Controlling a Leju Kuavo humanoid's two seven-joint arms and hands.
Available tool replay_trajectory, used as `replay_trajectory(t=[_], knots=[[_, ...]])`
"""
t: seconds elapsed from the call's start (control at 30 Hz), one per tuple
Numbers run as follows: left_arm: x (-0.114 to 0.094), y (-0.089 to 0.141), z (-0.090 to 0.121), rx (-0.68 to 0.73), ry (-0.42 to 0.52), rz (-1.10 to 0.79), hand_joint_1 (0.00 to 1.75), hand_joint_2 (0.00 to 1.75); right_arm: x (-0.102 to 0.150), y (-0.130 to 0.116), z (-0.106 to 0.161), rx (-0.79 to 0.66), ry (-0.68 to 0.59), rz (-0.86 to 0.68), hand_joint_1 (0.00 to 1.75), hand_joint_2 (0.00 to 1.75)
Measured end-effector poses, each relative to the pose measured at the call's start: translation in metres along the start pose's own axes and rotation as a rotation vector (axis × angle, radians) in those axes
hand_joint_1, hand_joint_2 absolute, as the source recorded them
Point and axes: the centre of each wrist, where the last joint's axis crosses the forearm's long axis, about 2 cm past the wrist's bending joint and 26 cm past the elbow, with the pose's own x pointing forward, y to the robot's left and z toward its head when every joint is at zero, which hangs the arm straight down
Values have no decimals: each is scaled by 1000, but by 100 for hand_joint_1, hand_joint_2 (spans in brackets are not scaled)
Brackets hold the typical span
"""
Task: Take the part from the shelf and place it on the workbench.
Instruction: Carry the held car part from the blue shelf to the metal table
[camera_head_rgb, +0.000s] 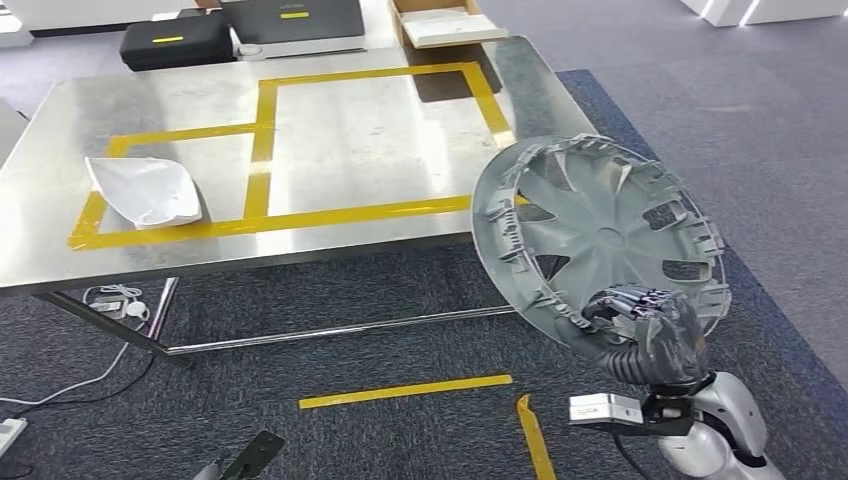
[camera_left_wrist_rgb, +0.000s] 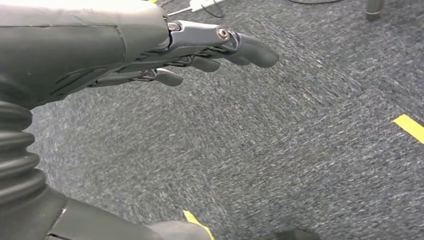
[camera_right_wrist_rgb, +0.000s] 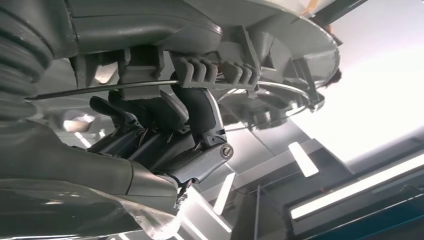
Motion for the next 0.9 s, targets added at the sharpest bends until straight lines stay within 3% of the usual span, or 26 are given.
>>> replay_trajectory(t=[0.9], knots=[[3,-3,1,-5,-12,-11,0,175,7,-4,12,-30,-23,-41,175,175]])
